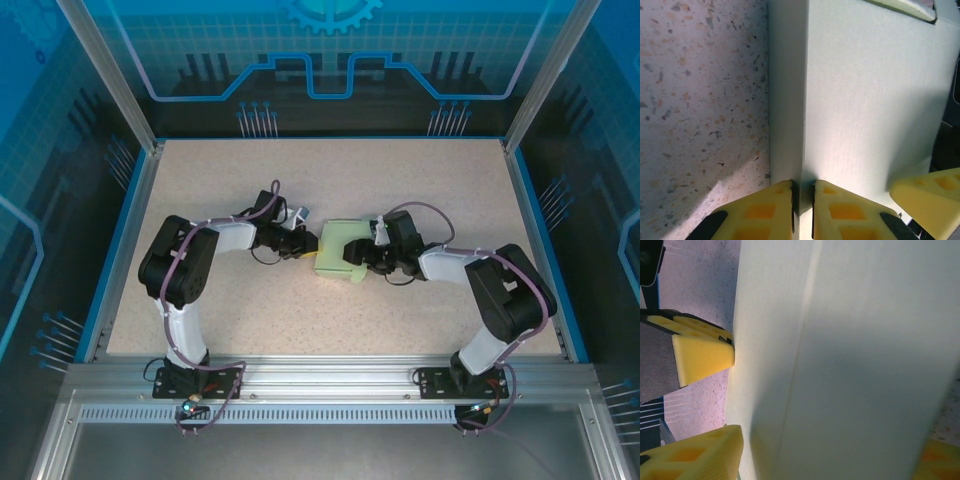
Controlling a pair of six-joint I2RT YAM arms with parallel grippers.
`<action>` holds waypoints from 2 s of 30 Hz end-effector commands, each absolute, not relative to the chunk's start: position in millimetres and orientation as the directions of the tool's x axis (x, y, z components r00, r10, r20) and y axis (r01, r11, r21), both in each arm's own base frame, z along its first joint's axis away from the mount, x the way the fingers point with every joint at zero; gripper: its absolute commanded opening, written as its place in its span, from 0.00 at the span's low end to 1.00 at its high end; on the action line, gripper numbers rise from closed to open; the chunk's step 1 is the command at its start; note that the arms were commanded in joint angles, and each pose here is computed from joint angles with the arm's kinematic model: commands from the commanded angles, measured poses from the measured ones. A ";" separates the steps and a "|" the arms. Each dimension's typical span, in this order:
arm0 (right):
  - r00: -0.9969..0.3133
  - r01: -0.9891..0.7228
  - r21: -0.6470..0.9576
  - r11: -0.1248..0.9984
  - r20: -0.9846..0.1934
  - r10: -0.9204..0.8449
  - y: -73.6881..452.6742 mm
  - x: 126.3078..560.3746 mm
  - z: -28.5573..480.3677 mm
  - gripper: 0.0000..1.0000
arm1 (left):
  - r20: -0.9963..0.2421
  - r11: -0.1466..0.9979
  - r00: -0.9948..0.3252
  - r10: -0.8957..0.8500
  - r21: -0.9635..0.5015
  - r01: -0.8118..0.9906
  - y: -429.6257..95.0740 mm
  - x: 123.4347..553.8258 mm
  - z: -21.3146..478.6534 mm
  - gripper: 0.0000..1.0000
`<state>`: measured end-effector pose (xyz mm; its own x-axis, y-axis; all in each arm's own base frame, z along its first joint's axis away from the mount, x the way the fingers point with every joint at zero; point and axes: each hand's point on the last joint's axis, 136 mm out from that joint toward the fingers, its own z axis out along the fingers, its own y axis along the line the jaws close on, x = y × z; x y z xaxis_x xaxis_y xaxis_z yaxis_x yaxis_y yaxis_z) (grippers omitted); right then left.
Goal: Fold the paper box
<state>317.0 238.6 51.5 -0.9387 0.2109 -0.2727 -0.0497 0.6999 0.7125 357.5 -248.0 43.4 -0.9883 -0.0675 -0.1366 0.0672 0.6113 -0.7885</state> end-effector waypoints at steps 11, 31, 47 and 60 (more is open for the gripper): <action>-0.888 0.025 0.730 0.683 -0.298 0.351 239.8 331.9 71.4 0.43 | -0.112 0.676 -0.985 -0.131 -0.737 -0.006 -231.5 356.2 35.0 0.28; -0.874 0.137 0.730 0.669 -0.229 0.429 178.6 328.7 119.5 0.43 | -0.875 0.593 -0.133 0.466 0.198 0.780 -316.8 304.0 145.8 0.78; -0.882 0.190 0.790 0.583 -0.124 0.455 172.1 325.6 138.5 0.44 | -0.662 0.447 0.292 0.690 0.707 0.548 -366.4 323.4 140.9 0.83; -0.878 0.204 0.797 0.569 -0.108 0.466 173.4 326.2 139.5 0.45 | -0.639 0.466 0.304 0.707 0.744 0.479 -360.7 329.9 143.6 0.58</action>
